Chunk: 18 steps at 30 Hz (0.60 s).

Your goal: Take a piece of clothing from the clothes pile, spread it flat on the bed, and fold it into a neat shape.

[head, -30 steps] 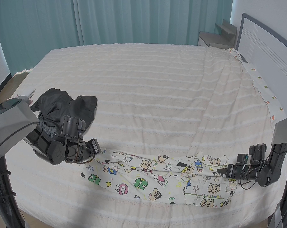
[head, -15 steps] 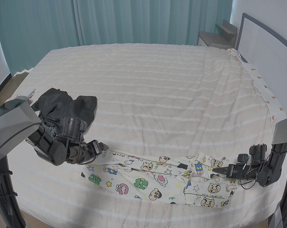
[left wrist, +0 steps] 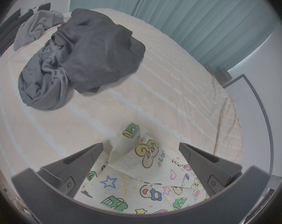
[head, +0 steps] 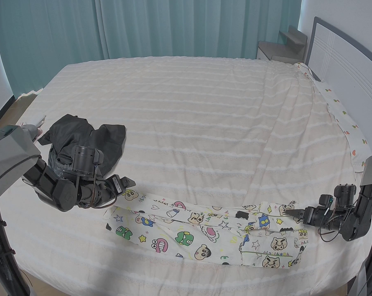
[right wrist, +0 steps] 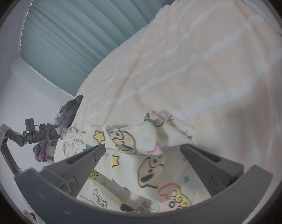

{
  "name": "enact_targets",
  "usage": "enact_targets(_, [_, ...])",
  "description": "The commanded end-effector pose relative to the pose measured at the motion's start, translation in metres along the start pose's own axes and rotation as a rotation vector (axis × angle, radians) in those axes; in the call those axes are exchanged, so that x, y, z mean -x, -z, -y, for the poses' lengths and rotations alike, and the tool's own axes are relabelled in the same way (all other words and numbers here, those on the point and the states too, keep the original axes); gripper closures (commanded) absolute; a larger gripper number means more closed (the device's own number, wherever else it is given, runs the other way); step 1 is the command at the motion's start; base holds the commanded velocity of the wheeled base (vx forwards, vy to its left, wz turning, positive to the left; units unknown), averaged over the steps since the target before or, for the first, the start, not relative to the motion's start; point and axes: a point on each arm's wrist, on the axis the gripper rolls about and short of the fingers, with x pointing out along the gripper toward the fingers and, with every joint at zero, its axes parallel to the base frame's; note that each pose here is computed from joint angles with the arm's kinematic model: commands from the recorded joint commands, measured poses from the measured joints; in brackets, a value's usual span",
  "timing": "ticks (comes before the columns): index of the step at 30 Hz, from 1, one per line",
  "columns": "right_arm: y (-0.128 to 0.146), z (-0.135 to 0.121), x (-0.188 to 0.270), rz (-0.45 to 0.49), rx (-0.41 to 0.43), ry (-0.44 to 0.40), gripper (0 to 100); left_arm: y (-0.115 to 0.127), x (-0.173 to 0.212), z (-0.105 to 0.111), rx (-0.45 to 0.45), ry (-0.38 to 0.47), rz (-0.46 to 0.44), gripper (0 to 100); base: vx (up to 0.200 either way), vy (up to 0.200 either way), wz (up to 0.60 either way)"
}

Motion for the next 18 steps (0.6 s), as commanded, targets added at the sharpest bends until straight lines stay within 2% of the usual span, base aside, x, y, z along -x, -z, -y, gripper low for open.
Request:
enact_targets(1, [-0.004,0.007,0.007,0.026,-0.014,0.022,0,-0.008,0.010,-0.007,0.020,-0.006,0.028,0,0.000,0.000,0.00])
enact_targets(8, [-0.007,0.007,0.009,0.043,-0.014,0.029,0,-0.012,0.019,-0.018,0.081,-0.014,0.035,0,0.000,0.000,0.00])
enact_targets(15, [-0.014,0.021,0.019,0.099,-0.039,0.077,0,-0.018,0.048,-0.027,0.160,0.073,0.011,0,0.000,0.000,0.00])
enact_targets(18, [-0.027,0.028,0.032,0.183,-0.034,0.097,0,-0.017,0.066,-0.035,0.220,0.129,-0.017,0,0.000,0.000,0.00])
